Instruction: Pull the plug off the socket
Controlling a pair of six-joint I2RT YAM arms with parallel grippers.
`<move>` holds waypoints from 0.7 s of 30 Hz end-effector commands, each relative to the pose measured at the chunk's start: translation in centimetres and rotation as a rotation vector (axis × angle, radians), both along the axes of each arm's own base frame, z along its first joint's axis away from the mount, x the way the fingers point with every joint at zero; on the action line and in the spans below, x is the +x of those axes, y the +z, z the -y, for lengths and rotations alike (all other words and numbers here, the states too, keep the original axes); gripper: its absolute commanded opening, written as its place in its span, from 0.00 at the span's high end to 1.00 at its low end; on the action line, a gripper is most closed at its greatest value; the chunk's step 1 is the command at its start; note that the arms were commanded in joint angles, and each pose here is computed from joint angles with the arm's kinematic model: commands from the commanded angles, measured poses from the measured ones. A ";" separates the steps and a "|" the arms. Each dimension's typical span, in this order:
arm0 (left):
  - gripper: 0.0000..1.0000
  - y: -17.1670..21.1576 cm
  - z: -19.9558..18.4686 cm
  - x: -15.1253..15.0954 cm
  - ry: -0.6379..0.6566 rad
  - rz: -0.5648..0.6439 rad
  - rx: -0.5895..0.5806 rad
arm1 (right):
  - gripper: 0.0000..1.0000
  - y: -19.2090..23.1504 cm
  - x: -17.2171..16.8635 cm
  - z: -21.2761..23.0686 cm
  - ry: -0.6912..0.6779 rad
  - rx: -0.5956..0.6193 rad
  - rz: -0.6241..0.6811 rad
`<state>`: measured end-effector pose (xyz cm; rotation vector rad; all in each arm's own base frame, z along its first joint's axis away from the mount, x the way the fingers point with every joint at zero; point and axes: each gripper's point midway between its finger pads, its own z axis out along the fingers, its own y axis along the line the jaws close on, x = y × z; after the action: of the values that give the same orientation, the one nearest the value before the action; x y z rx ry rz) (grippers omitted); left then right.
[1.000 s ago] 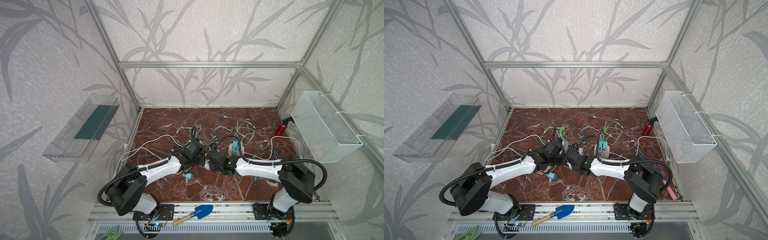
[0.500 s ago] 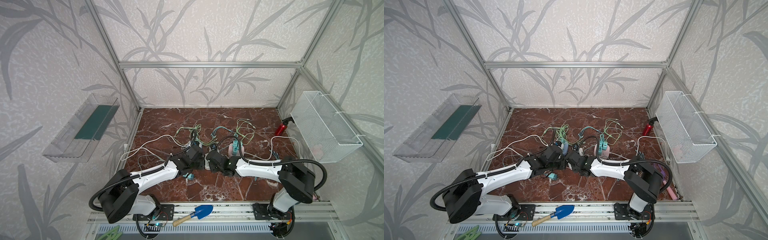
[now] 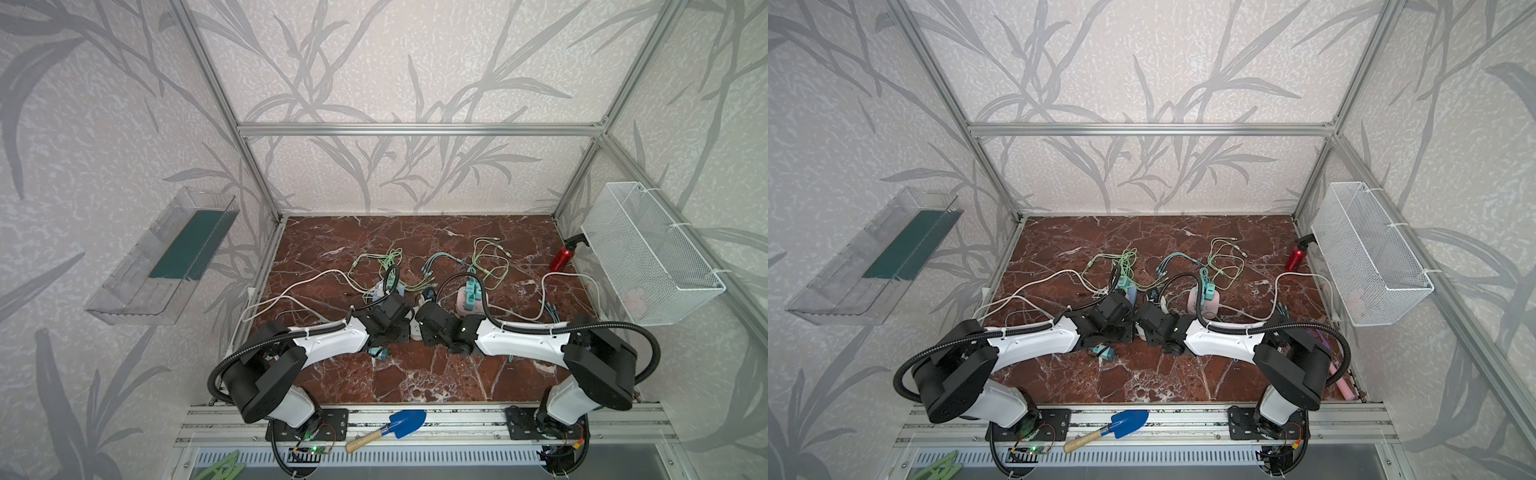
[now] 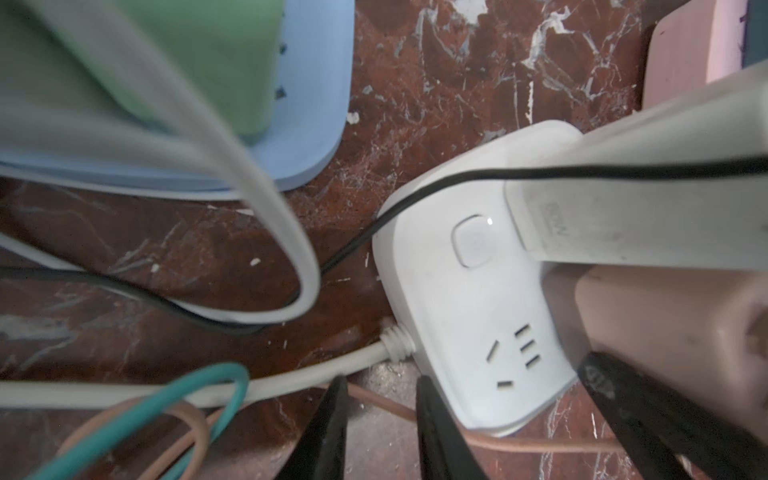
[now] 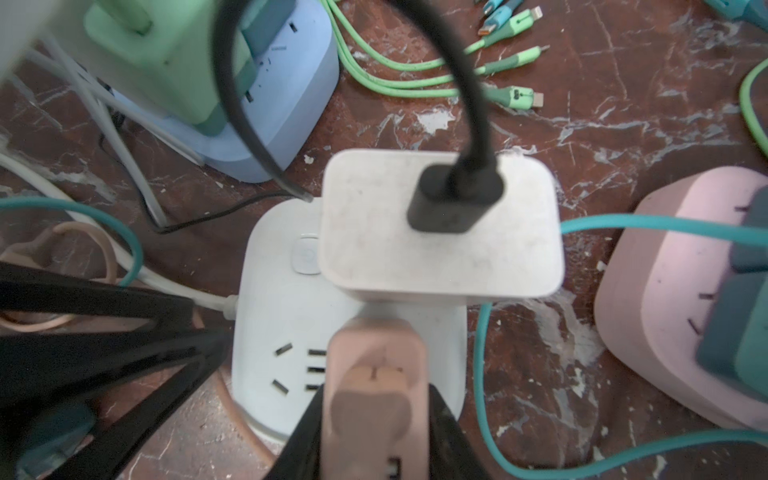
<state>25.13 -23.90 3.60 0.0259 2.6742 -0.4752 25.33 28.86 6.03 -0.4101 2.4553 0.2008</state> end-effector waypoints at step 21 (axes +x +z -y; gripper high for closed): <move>0.69 0.1 2.0 2.4 -0.015 0.003 -0.017 | 0.67 1.2 -1.0 -1.1 0.048 -0.003 0.044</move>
<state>27.38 -25.93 4.33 0.0193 2.6428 -0.5322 24.49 29.39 6.13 -0.4663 2.4351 0.1849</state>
